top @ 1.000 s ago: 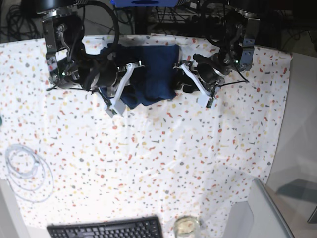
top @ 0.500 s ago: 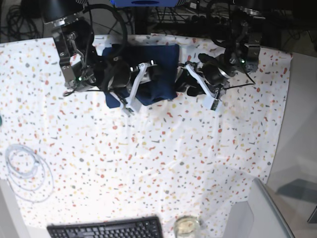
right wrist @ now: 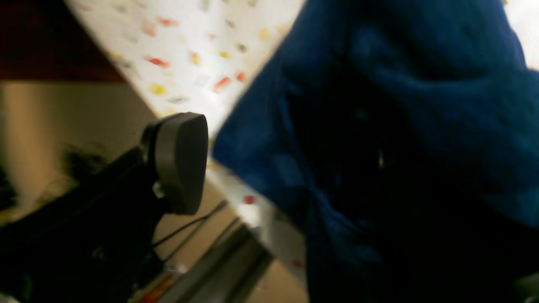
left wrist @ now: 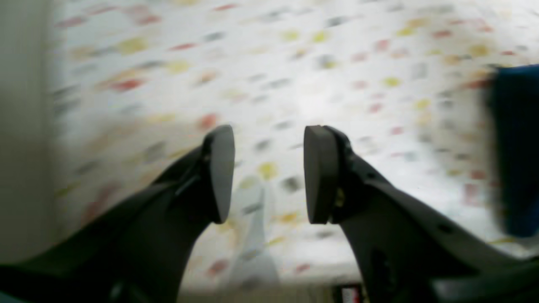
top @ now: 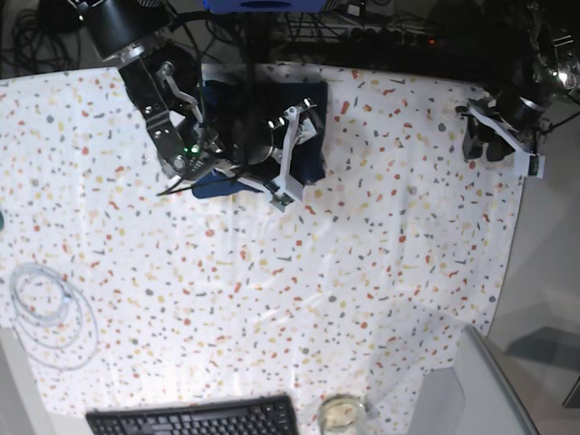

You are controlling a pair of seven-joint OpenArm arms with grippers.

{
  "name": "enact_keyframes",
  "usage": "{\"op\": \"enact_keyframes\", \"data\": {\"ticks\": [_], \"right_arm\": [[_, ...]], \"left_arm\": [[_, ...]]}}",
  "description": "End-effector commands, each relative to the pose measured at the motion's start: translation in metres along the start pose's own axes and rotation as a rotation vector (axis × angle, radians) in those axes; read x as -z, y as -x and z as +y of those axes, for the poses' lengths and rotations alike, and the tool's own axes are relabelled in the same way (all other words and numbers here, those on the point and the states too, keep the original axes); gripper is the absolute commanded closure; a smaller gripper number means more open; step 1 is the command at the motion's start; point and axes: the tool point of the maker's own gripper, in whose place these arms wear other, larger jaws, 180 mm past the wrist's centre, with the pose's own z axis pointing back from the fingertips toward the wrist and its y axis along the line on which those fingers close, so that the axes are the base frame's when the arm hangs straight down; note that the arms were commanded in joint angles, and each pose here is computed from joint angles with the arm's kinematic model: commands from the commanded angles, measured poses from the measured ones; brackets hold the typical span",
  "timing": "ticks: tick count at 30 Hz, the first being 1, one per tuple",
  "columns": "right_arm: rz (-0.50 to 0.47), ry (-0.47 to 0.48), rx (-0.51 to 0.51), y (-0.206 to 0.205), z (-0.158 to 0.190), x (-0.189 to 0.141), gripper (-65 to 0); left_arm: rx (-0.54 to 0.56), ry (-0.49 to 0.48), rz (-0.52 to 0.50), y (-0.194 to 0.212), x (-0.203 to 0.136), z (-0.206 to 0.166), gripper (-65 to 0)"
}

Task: Layout the t-shirt on the table in an organized manner, then fold the t-shirt properly
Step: 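Lift the strip end with the right gripper and fold it toward the left gripper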

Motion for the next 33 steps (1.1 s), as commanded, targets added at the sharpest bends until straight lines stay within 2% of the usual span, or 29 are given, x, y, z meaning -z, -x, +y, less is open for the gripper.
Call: {"op": "enact_keyframes", "data": {"ticks": [1, 4, 9, 15, 16, 20, 26, 28, 33], "right_arm": [[-0.045, -0.029, -0.029, -0.02, 0.013, -0.001, -44.6], [-0.02, -0.019, -0.086, -0.019, 0.022, 0.004, -44.6], [0.009, -0.038, -0.222, -0.023, 0.047, 0.011, -44.1], [0.021, -0.048, -0.322, -0.03, 0.062, 0.013, -28.5], [0.022, -0.049, -0.338, -0.031, 0.064, 0.013, -27.8], [0.048, -0.042, -0.424, -0.035, 0.074, 0.008, -31.5], [-0.016, -0.001, -0.541, -0.057, 0.085, -0.034, -40.4], [-0.043, 0.028, -0.516, -0.065, 0.078, -0.046, -42.9], [-0.096, 0.151, -0.273, -0.061, 0.035, -0.071, -42.9]], "left_arm": [[0.007, -0.013, -0.047, -0.014, -0.006, 0.008, -25.8], [-0.008, -0.061, -0.058, -0.015, -0.015, 0.026, -25.8], [-0.01, -0.07, -0.07, -0.019, -0.016, 0.029, -25.8], [-0.011, -0.07, -0.072, -0.02, -0.015, 0.029, -25.8], [-0.011, -0.07, -0.074, -0.021, -0.015, 0.029, -25.8], [-0.041, -0.09, -0.047, -0.012, -0.009, 0.043, -25.8], [-0.117, -0.19, -0.012, 0.008, -0.019, 0.09, -25.8], [-0.126, -0.212, -0.022, 0.006, -0.024, 0.099, -25.8], [-0.132, -0.249, -0.036, 0.002, -0.034, 0.113, -25.8]]}}
